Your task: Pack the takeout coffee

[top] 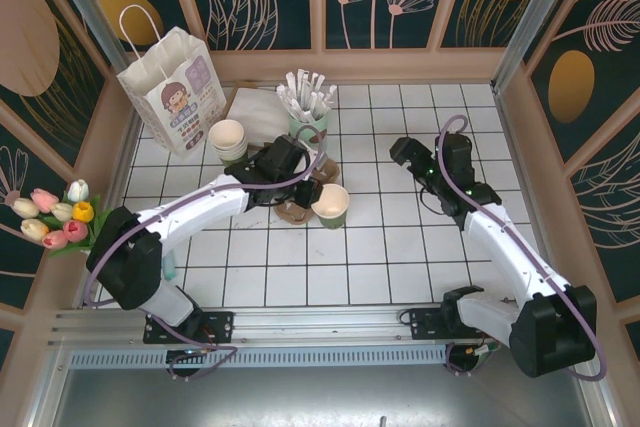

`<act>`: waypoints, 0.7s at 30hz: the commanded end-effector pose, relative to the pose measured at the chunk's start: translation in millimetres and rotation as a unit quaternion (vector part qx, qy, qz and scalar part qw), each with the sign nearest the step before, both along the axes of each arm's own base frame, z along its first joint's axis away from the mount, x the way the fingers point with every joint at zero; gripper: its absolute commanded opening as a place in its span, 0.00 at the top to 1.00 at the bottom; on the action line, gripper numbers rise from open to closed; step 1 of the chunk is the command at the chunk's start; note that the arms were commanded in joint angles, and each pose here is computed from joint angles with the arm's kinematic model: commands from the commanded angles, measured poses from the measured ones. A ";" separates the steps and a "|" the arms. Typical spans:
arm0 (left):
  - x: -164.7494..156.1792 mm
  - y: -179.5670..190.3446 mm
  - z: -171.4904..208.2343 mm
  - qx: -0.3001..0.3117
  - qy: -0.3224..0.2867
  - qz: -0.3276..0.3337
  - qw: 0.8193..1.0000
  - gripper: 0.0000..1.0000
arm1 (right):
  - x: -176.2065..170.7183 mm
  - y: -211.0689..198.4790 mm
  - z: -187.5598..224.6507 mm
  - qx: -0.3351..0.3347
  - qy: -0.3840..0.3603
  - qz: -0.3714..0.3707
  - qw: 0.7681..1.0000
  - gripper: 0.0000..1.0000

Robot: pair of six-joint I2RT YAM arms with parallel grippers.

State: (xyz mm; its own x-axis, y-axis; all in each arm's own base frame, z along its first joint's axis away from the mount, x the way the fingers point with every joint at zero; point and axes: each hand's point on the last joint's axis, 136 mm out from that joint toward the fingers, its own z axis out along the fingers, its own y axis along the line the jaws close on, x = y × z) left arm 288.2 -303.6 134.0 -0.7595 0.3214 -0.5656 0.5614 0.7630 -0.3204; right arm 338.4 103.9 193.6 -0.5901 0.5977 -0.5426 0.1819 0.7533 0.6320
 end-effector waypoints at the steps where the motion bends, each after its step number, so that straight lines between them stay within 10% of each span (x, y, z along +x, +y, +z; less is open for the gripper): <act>1: 9.9 -6.0 -3.2 -0.009 -0.014 0.008 1.000 1.00 | 5.4 -3.9 1.2 0.006 -0.010 -0.015 1.000 0.03; 21: 2.9 -9.6 -12.0 0.001 0.010 -0.016 1.000 0.71 | 5.7 -3.9 -3.2 -0.001 -0.005 -0.011 1.000 0.03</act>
State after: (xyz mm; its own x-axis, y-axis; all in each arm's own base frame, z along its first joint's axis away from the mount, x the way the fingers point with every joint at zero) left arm 291.1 -309.2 114.8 -0.7690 0.3362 -0.5437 0.5624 0.7600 -0.3256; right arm 341.4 104.4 191.8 -0.5877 0.6017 -0.5409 0.1844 0.7505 0.6346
